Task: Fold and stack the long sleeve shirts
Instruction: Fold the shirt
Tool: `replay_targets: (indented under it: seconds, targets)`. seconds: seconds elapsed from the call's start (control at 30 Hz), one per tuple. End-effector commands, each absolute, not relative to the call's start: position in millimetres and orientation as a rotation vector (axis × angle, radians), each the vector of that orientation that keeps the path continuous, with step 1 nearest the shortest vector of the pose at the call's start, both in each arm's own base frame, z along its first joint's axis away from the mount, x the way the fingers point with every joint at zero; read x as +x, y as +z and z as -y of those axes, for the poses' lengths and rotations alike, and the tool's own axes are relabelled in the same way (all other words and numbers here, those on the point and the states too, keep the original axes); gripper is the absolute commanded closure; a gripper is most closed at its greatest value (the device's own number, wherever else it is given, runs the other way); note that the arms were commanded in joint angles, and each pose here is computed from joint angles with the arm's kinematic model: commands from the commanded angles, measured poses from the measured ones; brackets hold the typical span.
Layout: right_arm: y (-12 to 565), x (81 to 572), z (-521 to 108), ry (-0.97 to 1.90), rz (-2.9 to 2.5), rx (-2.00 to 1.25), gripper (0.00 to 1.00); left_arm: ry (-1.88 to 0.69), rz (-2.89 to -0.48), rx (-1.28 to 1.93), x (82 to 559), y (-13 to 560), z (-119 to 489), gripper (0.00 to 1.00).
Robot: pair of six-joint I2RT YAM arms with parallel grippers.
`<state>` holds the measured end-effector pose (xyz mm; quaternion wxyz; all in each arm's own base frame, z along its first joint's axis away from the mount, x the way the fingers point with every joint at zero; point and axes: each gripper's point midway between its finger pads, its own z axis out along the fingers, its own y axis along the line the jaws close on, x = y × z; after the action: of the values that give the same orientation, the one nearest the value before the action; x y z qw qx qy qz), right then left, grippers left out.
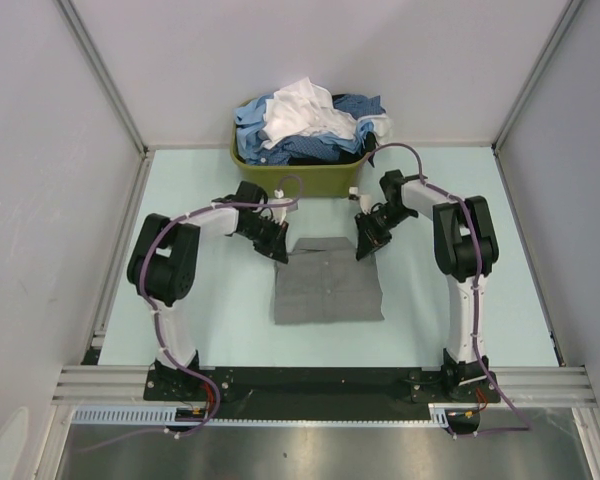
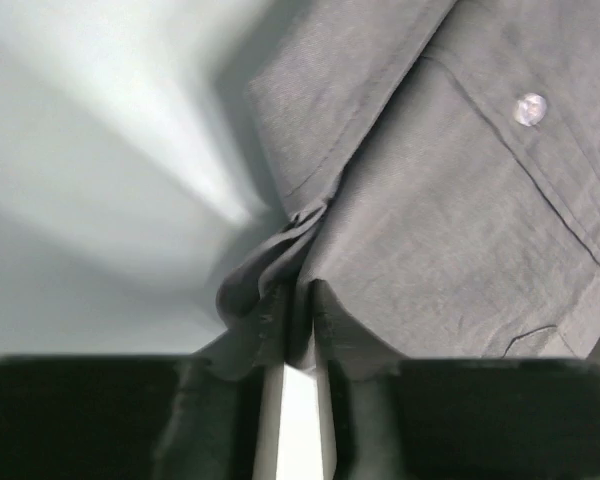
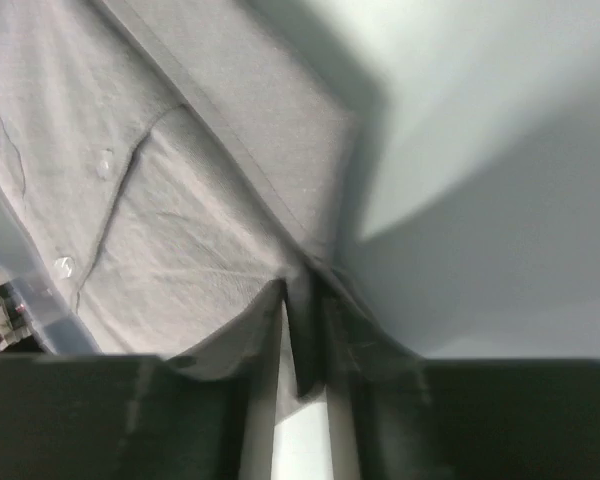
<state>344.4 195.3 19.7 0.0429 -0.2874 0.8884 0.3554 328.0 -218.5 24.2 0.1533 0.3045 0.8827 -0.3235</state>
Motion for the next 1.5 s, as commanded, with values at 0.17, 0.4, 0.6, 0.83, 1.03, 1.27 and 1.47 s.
replay_targets:
  seconds: [0.17,0.4,0.6,0.83,1.03,1.27,1.47]
  targets:
    - [92,354,-177,1.065,-2.573,-0.850,0.39,-0.858,-2.162,1.117,355,97,225,0.41]
    - [121,384,-214,1.201,-2.417,-0.760,0.57,-0.802,-1.846,1.477,349,113,281,0.35]
    - [100,400,-266,1.265,-2.413,-0.736,0.81,-0.745,-1.699,1.710,338,88,310,0.36]
    - [61,403,-282,1.235,-2.455,-0.758,0.84,-0.628,-1.705,1.830,338,60,321,0.35]
    - [37,395,-284,1.174,-2.514,-0.791,0.85,-0.607,-1.743,1.863,340,53,325,0.35]
    - [19,391,-276,1.106,-2.556,-0.808,0.86,-0.632,-1.777,1.895,334,48,321,0.60]
    - [13,386,-274,1.092,-2.575,-0.828,0.86,-0.637,-1.765,1.917,331,50,320,0.83]
